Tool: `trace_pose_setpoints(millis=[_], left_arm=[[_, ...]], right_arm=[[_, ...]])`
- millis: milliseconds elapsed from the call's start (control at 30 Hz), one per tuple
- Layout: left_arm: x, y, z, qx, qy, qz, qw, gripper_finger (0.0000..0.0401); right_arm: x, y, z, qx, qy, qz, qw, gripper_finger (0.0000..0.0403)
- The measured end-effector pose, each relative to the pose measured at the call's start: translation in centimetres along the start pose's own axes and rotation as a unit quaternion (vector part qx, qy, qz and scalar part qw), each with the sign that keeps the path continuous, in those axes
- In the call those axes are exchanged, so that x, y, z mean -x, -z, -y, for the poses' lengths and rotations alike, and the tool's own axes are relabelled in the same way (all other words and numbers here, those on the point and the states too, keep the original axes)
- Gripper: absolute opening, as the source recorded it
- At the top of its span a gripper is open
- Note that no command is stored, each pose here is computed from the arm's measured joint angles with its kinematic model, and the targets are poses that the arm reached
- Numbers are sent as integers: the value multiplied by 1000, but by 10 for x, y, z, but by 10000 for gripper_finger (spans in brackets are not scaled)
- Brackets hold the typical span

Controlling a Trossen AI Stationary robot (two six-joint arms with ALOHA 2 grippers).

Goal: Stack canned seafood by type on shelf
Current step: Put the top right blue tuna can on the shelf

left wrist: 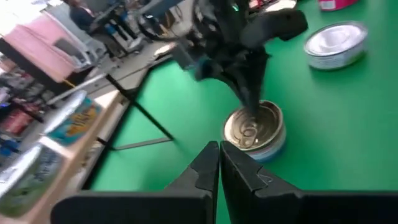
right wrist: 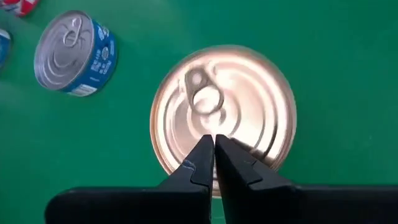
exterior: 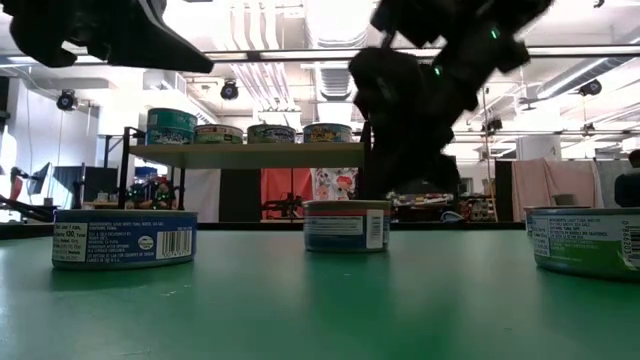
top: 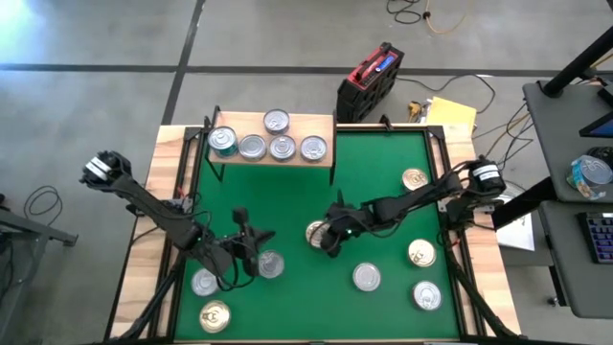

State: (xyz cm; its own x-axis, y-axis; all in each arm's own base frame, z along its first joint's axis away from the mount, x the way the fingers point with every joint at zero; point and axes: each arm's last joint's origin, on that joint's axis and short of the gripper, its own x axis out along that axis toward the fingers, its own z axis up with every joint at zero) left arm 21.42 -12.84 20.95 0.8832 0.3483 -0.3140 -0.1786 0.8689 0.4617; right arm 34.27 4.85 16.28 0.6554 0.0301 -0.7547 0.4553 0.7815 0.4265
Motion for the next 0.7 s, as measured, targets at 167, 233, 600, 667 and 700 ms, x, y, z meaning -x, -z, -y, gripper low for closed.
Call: trace_pose_setpoints(millis=[167,233,600,667,700], left_arm=[[-12,0,8,21,58,8,998,0],[-20,0,9,32,70,11,997,0],[-67,13,13,44,91,15,995,0],[-77,14,11,46,101,19,994,0],[-82,15,11,47,102,16,994,0]], right_arm=[[18,-17,-16,52,29,1,998,9],[23,-20,-18,63,36,-6,997,9],[53,-8,-2,73,47,-9,996,9],[58,-4,5,67,52,-8,996,9],[59,-1,10,59,54,-8,997,9]])
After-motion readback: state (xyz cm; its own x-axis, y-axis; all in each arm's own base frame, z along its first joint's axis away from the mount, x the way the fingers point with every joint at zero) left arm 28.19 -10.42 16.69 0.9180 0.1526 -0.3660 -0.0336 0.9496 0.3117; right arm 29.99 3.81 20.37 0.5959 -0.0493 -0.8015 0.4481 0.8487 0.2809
